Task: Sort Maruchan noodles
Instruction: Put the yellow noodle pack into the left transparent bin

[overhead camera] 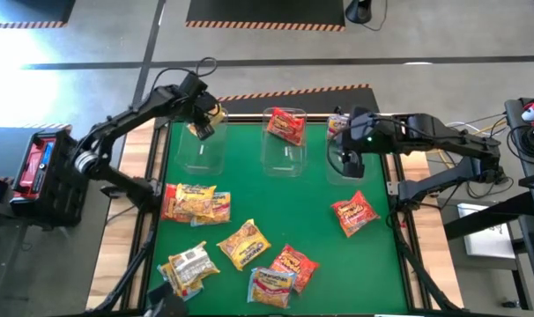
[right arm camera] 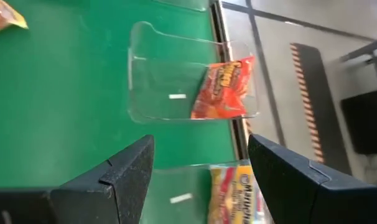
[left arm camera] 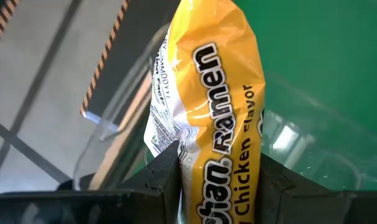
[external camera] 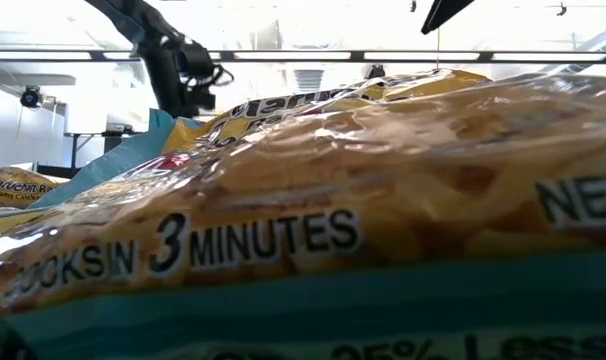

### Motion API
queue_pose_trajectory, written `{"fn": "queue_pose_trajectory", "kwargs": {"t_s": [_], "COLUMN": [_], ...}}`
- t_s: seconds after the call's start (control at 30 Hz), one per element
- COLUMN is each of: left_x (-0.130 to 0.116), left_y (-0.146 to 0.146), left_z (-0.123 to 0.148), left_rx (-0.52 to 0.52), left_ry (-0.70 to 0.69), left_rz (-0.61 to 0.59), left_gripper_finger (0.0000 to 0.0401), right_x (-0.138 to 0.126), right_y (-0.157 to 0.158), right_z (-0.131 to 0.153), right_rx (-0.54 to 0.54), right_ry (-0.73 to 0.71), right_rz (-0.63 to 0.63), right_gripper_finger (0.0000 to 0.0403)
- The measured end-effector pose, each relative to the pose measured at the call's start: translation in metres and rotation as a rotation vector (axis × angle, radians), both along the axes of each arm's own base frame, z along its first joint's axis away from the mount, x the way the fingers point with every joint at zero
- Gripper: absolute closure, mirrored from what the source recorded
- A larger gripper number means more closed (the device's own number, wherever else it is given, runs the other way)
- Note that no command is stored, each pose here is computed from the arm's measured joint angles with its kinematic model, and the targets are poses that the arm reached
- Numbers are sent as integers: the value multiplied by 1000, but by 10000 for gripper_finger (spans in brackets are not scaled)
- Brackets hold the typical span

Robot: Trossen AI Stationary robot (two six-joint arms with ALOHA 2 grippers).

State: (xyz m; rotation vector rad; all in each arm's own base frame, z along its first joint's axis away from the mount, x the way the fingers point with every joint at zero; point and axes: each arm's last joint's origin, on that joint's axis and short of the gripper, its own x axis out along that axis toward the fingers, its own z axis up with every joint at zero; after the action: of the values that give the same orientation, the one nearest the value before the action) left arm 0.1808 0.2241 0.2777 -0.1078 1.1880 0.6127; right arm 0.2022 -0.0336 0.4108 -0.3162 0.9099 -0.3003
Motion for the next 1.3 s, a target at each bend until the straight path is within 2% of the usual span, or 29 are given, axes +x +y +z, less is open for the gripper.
{"fn": "queue_pose_trajectory", "kwargs": {"t_s": [0.2, 0.63, 0.77, 1.03, 1.17, 1.3], "left_x": [5, 14, 17, 21, 21, 19], "left_y": [10, 21, 25, 34, 36, 37], "left_z": [-21, -43, -51, -53, -52, -52], "left_rx": [-67, -71, -74, 13, 35, 80], "left_ry": [66, 162, 175, 193, 187, 257], "left_rz": [-11, -186, -182, -87, -83, -70], "left_gripper_finger": [292, 290, 281, 265, 259, 250], "right_x": [-11, -22, -27, -34, -30, -24], "right_y": [-17, -40, -43, -45, -47, -49], "right_z": [4, 6, 8, 11, 10, 10], "right_rx": [-38, -48, -56, -63, -42, -18], "right_ry": [-3, 8, 3, -9, -22, -56], "right_rz": [-76, -122, -133, -154, -157, -173], "right_gripper_finger": [154, 154, 154, 154, 154, 154]}}
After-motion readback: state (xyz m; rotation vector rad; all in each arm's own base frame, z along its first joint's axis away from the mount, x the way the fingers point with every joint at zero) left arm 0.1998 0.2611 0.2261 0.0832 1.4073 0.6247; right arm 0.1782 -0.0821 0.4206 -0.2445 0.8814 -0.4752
